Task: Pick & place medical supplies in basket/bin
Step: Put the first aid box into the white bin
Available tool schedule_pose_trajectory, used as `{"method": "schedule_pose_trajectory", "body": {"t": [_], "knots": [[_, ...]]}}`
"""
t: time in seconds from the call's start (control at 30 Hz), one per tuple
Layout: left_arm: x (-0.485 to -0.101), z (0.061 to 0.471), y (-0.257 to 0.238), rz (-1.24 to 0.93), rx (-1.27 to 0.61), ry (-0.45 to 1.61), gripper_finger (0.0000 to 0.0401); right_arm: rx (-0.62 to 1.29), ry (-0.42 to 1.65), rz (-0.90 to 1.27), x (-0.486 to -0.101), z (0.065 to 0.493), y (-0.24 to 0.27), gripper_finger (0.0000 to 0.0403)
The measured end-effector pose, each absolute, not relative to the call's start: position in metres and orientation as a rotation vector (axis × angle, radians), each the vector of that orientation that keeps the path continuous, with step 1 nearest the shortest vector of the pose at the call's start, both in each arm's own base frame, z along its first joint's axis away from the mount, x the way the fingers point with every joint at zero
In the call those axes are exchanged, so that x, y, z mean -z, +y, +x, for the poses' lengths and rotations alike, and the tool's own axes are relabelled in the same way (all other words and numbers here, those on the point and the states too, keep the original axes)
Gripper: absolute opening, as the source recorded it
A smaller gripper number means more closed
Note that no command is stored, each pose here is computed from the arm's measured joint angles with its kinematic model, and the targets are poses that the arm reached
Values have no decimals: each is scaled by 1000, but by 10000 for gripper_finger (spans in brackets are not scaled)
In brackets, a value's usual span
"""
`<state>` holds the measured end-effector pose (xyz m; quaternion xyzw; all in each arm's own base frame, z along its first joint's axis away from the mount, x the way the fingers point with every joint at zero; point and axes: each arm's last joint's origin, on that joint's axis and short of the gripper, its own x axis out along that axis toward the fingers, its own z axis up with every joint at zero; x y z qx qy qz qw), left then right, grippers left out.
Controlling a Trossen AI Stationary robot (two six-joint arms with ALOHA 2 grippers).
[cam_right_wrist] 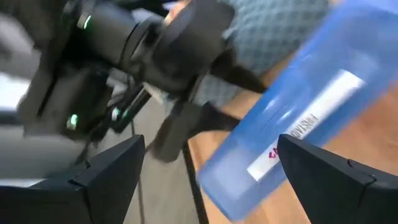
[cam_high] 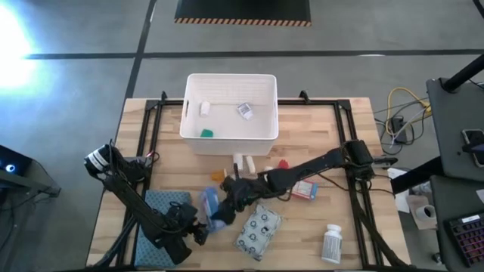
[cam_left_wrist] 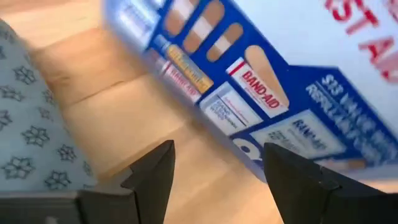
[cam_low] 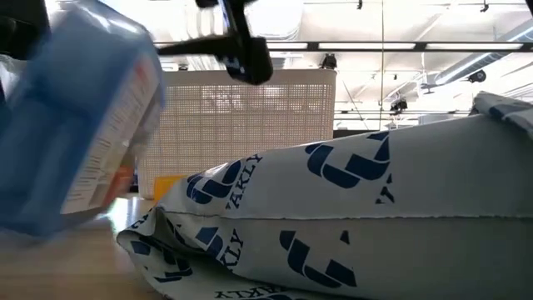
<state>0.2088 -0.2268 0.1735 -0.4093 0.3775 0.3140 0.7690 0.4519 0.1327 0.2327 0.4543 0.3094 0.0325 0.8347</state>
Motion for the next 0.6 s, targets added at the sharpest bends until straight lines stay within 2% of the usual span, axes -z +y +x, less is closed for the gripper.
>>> {"method": "schedule_pose_trajectory", "body": {"t": [0.17, 0.43, 0.6], "knots": [[-172, 209, -226, -889, -684, 810, 222, -117, 644, 916, -242, 454, 139, 359], [-171, 208, -226, -893, -684, 816, 222, -93, 662, 899, -242, 451, 138, 359], [-171, 208, -226, -893, -684, 817, 222, 79, 731, 977, -253, 440, 126, 359]]}}
